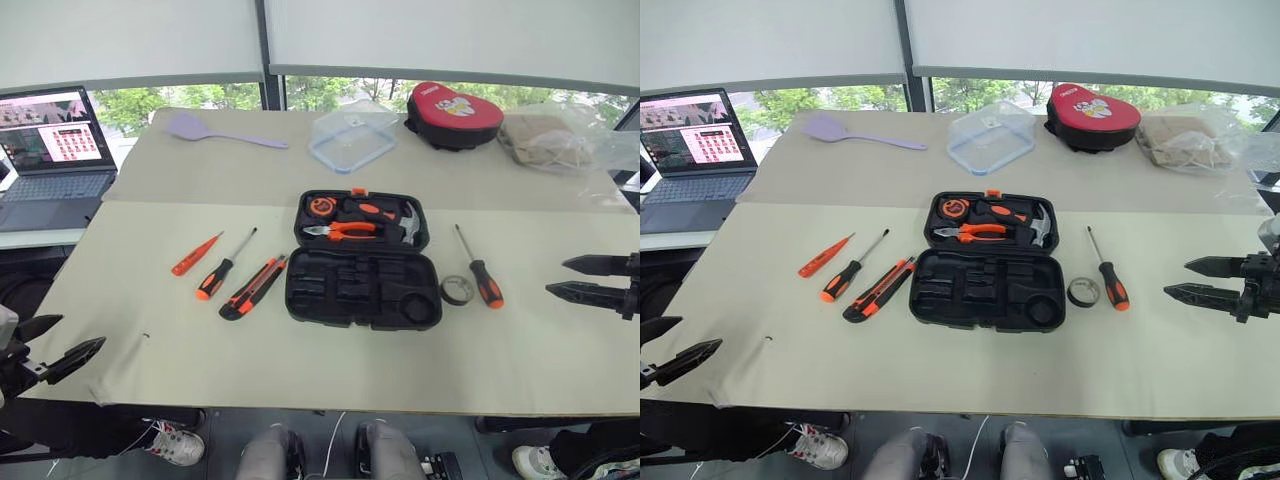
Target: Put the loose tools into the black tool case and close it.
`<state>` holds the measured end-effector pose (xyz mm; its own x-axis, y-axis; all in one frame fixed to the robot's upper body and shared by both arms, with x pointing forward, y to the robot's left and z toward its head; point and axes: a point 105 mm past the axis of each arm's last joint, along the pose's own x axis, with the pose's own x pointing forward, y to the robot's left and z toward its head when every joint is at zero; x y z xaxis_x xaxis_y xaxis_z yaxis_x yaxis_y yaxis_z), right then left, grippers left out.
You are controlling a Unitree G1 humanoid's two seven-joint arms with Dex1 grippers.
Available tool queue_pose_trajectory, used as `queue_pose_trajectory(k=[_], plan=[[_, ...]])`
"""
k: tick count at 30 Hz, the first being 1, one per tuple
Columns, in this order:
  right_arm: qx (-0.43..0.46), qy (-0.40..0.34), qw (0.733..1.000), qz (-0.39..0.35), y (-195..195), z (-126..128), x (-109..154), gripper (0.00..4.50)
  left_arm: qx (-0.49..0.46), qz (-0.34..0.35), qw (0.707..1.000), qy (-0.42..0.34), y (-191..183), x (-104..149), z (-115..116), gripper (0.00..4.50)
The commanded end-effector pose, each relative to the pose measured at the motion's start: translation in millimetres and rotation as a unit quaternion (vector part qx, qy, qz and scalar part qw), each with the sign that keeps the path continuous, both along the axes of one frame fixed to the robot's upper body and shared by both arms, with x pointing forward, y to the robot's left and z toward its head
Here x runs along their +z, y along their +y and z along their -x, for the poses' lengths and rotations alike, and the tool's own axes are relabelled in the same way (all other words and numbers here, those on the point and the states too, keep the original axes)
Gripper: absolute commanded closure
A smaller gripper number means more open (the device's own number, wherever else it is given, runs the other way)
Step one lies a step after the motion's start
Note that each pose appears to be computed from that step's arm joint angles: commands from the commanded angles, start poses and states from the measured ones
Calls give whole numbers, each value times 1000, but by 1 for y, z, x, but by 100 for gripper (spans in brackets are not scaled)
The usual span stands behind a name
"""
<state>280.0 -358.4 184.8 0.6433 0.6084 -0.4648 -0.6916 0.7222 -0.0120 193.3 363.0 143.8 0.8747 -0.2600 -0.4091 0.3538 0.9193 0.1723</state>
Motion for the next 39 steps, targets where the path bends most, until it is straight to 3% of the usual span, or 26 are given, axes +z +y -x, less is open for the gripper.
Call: queue_pose_trajectory(k=[1, 7, 13, 16, 23, 26, 29, 32, 36, 39], plan=[[-1, -22, 1000, 14, -1, -1, 11, 4, 3, -10, 1000, -9, 1, 4, 1, 0], [15, -78, 996, 30, 17, -6, 30, 4, 5, 5, 1000, -15, -16, 13, -22, 0], [60, -130, 990, 17, 66, -11, 48, 4, -16, 35, 999, -11, -68, 25, -58, 0], [109, -143, 984, 1, 108, -9, 54, 4, -22, 40, 999, 18, -95, 21, -78, 0], [190, -176, 966, -20, 174, -6, 58, 4, -16, -5, 998, 56, -115, 6, -112, 0], [214, -182, 959, -30, 191, -2, 59, 4, -27, 4, 997, 65, -121, -1, -121, 0], [232, -184, 955, -33, 201, 2, 57, 4, -41, -44, 996, 59, -123, -12, -131, 0], [235, -186, 953, -38, 205, 4, 56, 0, -49, -59, 995, 62, -126, -21, -137, 67], [241, -189, 951, -37, 209, 6, 54, 0, -62, -61, 993, 81, -131, -36, -138, 228], [238, -190, 952, -34, 207, 5, 54, 0, -70, -39, 994, 70, -137, -30, -141, 343]])
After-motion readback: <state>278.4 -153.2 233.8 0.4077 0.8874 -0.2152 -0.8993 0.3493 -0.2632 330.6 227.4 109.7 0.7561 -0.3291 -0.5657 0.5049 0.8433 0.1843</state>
